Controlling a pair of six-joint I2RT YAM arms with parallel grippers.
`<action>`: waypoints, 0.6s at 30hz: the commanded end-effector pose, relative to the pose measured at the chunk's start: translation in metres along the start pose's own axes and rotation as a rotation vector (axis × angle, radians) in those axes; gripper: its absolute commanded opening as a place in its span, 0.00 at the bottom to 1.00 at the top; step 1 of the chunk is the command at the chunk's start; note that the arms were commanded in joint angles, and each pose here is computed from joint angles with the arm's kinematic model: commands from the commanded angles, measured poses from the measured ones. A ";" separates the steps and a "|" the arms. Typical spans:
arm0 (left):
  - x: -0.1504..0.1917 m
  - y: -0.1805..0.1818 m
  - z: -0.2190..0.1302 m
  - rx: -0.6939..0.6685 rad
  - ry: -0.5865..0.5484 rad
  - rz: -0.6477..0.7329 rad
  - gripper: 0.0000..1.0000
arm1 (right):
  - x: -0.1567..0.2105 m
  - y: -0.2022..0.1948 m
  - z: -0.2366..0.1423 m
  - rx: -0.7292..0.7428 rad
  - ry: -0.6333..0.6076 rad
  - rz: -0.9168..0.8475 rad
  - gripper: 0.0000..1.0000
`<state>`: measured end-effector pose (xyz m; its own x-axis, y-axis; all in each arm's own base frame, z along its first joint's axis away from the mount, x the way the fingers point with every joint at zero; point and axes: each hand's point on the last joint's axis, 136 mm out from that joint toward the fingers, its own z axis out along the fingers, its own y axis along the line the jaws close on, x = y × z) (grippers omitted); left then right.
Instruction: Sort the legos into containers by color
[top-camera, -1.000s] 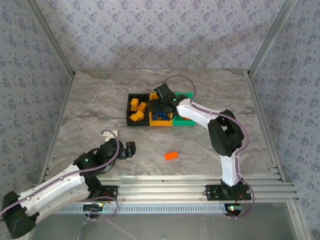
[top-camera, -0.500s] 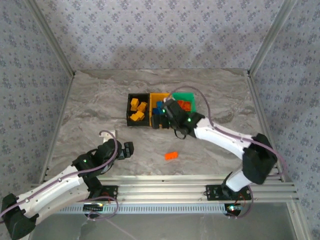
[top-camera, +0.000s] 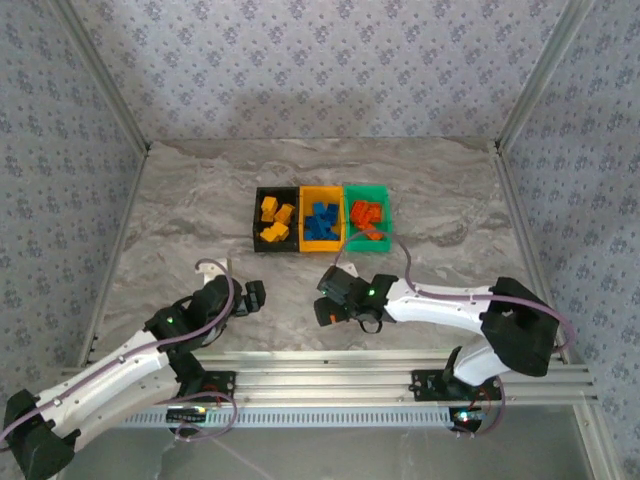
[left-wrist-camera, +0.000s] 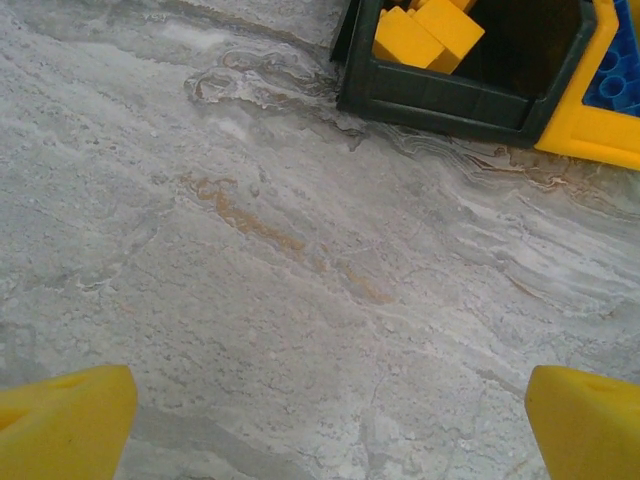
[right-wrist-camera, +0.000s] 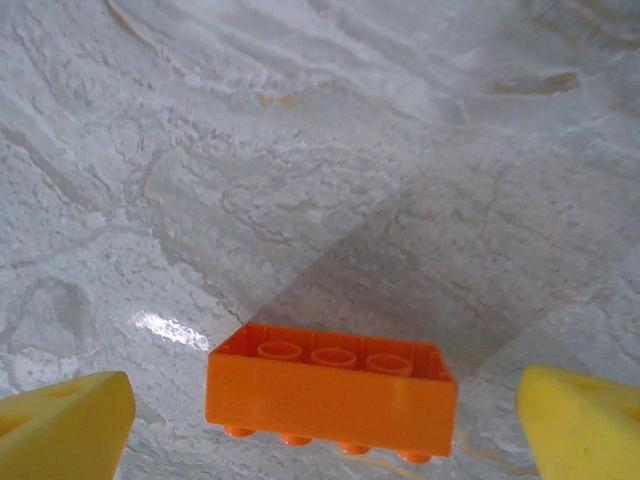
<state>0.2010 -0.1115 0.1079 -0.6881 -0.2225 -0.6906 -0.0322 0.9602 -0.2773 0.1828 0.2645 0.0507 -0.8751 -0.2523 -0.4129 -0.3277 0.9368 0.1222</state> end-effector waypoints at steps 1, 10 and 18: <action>0.003 0.000 0.005 0.004 0.012 -0.025 1.00 | 0.003 -0.006 0.006 0.039 0.005 0.027 1.00; 0.004 0.003 0.007 -0.008 0.021 -0.029 1.00 | 0.007 -0.005 0.025 0.038 0.053 0.020 0.94; 0.004 0.004 0.008 -0.010 0.026 -0.032 1.00 | 0.007 0.000 0.020 0.011 0.044 0.002 0.67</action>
<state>0.2028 -0.1098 0.0989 -0.7051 -0.2373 -0.6682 -0.0571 0.9583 -0.2800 0.1850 0.2652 0.0240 -0.8926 -0.2653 -0.3646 -0.3192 0.9429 0.0954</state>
